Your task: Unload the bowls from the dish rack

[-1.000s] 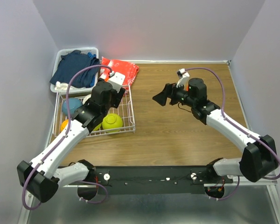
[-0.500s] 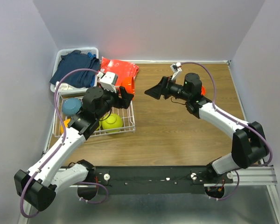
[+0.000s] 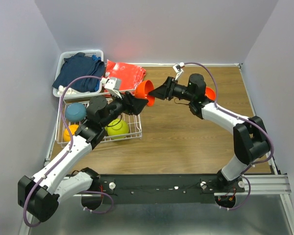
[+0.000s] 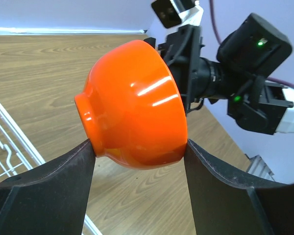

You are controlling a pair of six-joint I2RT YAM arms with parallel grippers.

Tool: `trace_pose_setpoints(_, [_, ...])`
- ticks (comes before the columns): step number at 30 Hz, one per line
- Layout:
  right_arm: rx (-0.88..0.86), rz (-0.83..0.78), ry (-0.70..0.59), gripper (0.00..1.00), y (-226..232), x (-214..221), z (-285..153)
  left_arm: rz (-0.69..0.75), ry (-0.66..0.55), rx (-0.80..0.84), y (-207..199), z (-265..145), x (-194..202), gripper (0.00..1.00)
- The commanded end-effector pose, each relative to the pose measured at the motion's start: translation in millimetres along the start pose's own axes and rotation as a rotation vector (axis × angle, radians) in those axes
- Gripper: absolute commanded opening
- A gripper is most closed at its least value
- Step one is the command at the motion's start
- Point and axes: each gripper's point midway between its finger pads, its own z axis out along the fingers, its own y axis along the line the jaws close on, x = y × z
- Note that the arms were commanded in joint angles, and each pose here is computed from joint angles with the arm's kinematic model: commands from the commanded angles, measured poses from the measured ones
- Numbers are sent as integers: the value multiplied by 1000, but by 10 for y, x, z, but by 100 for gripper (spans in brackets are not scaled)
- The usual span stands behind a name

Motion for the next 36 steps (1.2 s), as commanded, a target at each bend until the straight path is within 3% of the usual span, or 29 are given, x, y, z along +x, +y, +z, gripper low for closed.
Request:
trace_pose_setpoints(1, [-113, -20, 19, 49, 212, -55, 65, -14, -77, 85, -189, -10, -202, 36])
trace_pose_setpoints(3, [-118, -27, 33, 37, 221, -28, 54, -13, -76, 83, -179, 1, -197, 36])
trace_pose_setpoints(4, [-116, -42, 34, 24, 224, -28, 45, -12, -76, 81, -173, 5, -194, 37])
trace_pose_setpoints(7, [-92, -63, 47, 5, 206, -10, 17, -1, -63, 60, -114, 23, -152, 47])
trace_pose_setpoints(8, [-77, -71, 41, 1, 193, -28, 14, 4, -56, 48, -87, 23, -132, 61])
trace_pose_setpoints(10, [-32, -93, 56, 1, 148, -7, -33, 17, -56, 23, -39, 8, -126, 74])
trace_pose_setpoints(11, [7, -103, 44, 1, 104, -41, -43, 40, -41, 2, 12, -4, -89, 87])
trace_pose_setpoints(13, [100, -121, 68, 1, -30, -15, -103, 79, -61, -44, 67, -64, -167, 99])
trace_pose_setpoints(21, [613, -215, 68, 1, -668, -285, -687, 341, -36, -346, 580, -562, -235, 99])
trace_pose_setpoints(26, [959, -233, -18, 1, -1086, -677, -1302, 447, 13, -490, 863, -828, -155, 99])
trace_pose_setpoints(36, [1262, 65, -59, 1, -2103, -903, -2309, 470, 77, -608, 1110, -1015, 10, 99])
